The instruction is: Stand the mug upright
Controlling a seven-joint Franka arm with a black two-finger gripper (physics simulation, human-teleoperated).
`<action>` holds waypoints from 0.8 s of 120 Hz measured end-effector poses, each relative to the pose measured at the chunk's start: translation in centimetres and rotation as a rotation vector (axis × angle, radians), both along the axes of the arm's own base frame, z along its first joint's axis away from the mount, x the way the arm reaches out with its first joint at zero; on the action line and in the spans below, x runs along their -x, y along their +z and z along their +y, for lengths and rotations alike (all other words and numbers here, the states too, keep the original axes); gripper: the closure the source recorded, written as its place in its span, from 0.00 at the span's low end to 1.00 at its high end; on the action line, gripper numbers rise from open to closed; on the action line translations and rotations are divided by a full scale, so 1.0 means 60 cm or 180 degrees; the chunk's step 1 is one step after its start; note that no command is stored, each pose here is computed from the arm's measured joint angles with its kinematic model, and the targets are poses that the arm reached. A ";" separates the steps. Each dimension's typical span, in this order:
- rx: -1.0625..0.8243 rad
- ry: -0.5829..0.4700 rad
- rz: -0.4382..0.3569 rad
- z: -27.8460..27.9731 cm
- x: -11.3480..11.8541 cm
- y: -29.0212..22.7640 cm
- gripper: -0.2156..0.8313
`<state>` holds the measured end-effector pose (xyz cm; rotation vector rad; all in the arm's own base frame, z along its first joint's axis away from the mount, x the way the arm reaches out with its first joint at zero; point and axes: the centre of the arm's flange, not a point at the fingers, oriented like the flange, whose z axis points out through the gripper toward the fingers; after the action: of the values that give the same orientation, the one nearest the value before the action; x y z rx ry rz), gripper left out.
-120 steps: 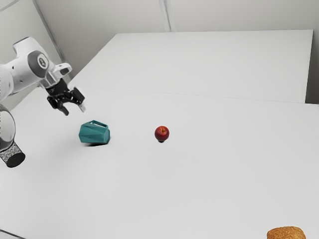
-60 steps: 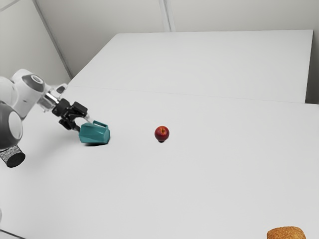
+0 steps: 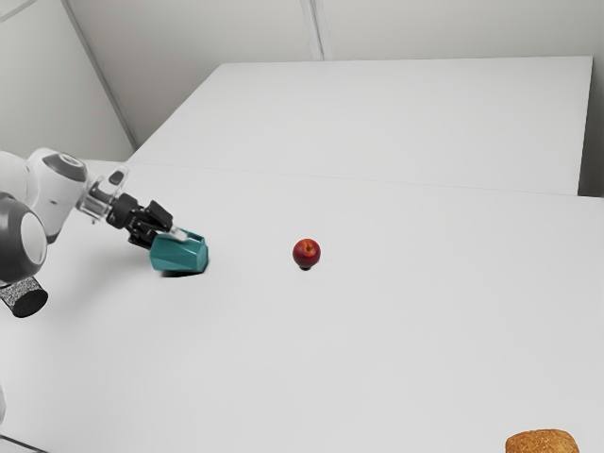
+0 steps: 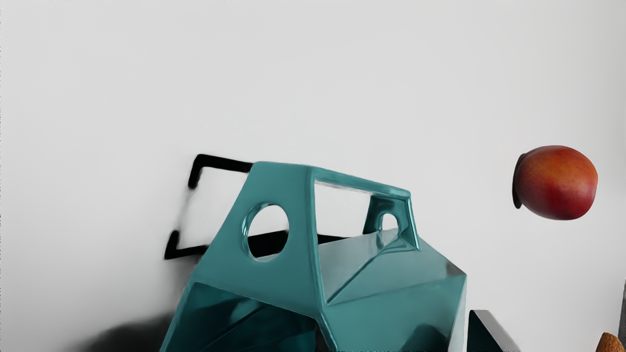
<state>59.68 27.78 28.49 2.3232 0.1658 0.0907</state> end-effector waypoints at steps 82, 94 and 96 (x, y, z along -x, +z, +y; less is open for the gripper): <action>0.0251 0.0005 -0.0302 -0.047 -0.020 0.024 0.94; 0.0210 -0.0056 -0.0329 -0.060 -0.023 0.044 0.94; 0.0196 -0.0067 -0.0330 -0.061 -0.023 0.047 0.94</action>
<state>61.05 24.14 31.34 2.2523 0.0905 0.1926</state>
